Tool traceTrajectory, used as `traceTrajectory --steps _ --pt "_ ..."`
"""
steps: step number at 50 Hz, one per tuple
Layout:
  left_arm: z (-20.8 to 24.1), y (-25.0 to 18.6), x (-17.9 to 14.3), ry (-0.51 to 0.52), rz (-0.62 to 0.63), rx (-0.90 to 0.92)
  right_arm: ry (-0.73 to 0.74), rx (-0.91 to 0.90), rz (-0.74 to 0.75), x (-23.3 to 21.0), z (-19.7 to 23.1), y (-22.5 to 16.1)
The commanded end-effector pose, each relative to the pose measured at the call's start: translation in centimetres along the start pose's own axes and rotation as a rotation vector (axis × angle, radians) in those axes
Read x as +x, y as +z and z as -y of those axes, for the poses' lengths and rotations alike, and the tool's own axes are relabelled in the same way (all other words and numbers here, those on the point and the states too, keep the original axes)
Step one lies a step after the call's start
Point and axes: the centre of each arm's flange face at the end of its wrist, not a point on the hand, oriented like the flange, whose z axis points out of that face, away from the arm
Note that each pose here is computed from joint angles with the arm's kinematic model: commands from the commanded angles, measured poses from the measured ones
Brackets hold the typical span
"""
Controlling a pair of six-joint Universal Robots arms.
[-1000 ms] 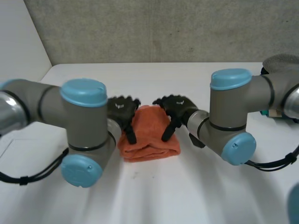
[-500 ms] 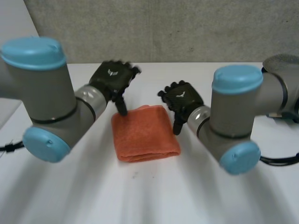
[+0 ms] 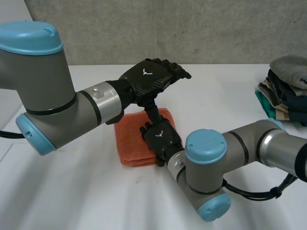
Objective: Fold the laundry.
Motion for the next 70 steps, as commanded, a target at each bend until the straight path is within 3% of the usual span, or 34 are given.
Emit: traceTrajectory --steps 1,12,16,25,34,39,43,46,52,58,63,70 --pt "0.1 0.0 0.0 0.002 0.005 0.004 -0.006 0.017 -0.007 0.1 0.0 0.9" --pt "0.6 0.0 -0.2 0.009 0.01 0.018 -0.01 0.128 -0.053 0.7 1.1 2.2" --pt "1.3 0.0 -0.5 0.019 0.019 0.038 -0.009 0.165 -0.109 3.0 2.1 2.9" --pt "3.7 0.0 -1.5 0.003 0.044 0.113 -0.028 0.397 -0.382 14.4 9.5 2.8" --pt "6.7 -0.8 -2.6 -0.017 0.091 0.221 -0.128 0.573 -0.633 28.1 11.6 0.1" --pt "6.5 -0.8 -2.3 -0.026 0.085 0.217 -0.141 0.603 -0.714 36.4 9.4 -2.5" --pt "6.3 -0.9 -1.9 -0.029 0.077 0.211 -0.133 0.576 -0.776 43.5 4.0 -5.2" --pt "6.2 -0.9 -1.7 -0.032 0.073 0.206 -0.138 0.554 -0.789 46.4 -0.4 -6.1" --pt "5.7 -0.6 -1.1 -0.038 0.06 0.194 -0.159 0.514 -0.768 48.6 -7.8 -6.6" --pt "5.3 -0.4 -0.3 -0.043 0.045 0.183 -0.007 0.391 -0.697 48.2 -17.6 -7.7" --pt "4.9 -0.1 0.2 -0.05 0.053 0.168 0.039 0.365 -0.641 46.7 -19.2 -7.6" --pt "5.3 -0.1 1.1 -0.047 0.038 0.176 0.008 0.401 -0.68 48.7 -15.4 -9.5"
